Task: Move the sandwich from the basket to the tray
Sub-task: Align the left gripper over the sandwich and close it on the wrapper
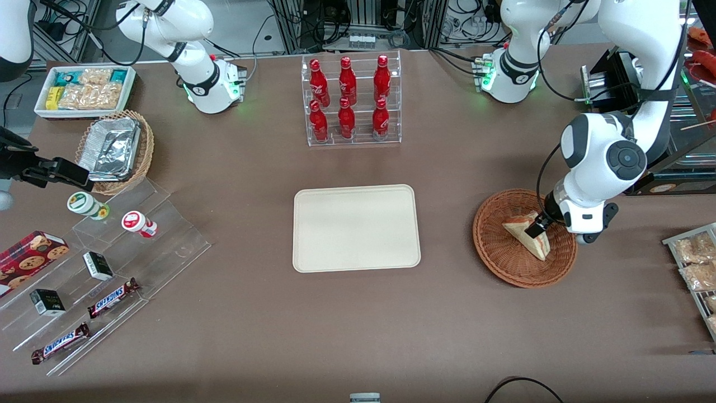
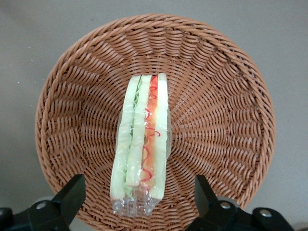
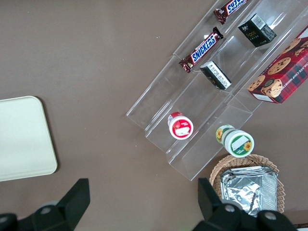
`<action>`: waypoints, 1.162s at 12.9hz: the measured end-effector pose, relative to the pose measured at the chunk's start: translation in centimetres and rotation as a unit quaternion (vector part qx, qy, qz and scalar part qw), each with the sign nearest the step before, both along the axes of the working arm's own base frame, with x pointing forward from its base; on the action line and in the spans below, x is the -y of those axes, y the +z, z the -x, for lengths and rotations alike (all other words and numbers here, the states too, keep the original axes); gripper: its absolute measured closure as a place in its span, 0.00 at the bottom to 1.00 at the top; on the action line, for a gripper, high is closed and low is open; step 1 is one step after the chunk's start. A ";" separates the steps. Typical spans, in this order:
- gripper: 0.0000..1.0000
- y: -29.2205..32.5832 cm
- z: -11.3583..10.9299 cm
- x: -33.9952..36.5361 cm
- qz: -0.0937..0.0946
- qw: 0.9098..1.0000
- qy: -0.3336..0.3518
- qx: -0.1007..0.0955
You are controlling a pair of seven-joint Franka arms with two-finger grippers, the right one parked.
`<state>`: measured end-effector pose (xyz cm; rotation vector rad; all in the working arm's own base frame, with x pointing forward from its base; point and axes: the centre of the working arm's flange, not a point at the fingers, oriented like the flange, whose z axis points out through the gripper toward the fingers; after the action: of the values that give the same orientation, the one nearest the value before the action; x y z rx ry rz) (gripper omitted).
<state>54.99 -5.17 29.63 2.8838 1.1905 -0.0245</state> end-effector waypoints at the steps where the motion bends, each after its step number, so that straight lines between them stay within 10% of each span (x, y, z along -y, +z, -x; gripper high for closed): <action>1: 0.00 -0.6 0.0 0.0 0.001 1.000 0.002 0.000; 8: 0.00 -5.0 0.1 0.1 0.004 1.000 0.015 -0.019; 15: 0.66 -3.5 0.3 0.2 0.000 0.999 0.009 -0.045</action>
<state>54.73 -5.39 26.15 2.8995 1.2298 -0.1558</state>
